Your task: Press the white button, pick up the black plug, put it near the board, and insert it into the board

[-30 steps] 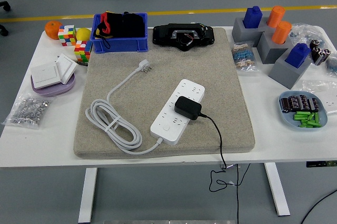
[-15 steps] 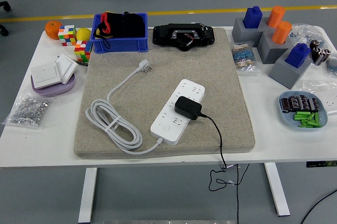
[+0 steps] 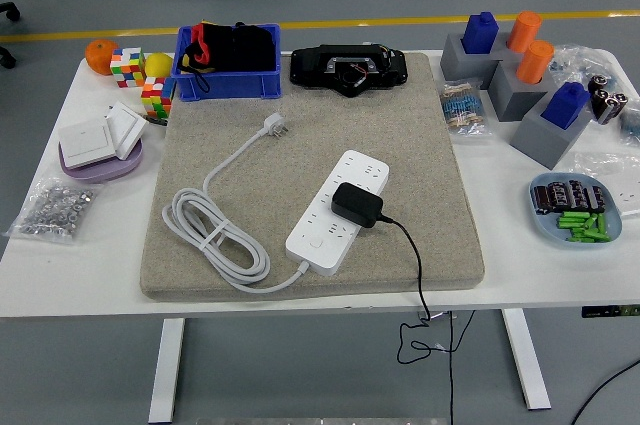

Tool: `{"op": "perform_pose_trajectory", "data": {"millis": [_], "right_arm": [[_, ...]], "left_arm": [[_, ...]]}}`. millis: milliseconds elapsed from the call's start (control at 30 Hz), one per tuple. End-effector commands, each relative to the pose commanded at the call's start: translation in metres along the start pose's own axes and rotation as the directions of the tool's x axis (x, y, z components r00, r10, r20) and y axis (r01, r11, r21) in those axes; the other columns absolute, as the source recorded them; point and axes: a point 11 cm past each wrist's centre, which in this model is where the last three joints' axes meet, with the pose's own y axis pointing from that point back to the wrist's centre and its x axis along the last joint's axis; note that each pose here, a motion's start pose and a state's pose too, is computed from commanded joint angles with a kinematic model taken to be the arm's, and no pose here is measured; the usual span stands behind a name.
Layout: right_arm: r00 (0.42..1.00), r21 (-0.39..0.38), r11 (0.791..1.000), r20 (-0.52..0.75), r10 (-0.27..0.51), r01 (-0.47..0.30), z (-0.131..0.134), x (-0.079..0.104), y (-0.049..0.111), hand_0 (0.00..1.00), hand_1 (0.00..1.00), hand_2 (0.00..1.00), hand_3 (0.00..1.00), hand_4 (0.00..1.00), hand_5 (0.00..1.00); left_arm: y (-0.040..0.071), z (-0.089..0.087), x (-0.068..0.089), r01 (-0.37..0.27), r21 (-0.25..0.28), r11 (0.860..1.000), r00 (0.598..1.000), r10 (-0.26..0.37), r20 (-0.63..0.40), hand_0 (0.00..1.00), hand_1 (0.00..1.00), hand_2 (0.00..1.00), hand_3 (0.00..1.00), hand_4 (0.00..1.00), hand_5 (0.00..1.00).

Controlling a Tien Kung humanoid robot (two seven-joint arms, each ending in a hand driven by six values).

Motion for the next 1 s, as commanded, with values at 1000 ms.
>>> {"op": "perform_pose_trajectory", "data": {"millis": [1000], "right_arm": [[1.000, 0.026, 0.999, -0.017, 0.021, -0.021, -0.004, 0.007, -0.005, 0.943, 0.897, 0.868, 0.868, 0.949, 0.625]], "left_arm": [[0.000, -0.002, 0.005, 0.000, 0.003, 1.000, 0.999, 0.000, 0.046, 0.706, 0.665, 0.586, 0.683, 0.666, 0.265]]}}
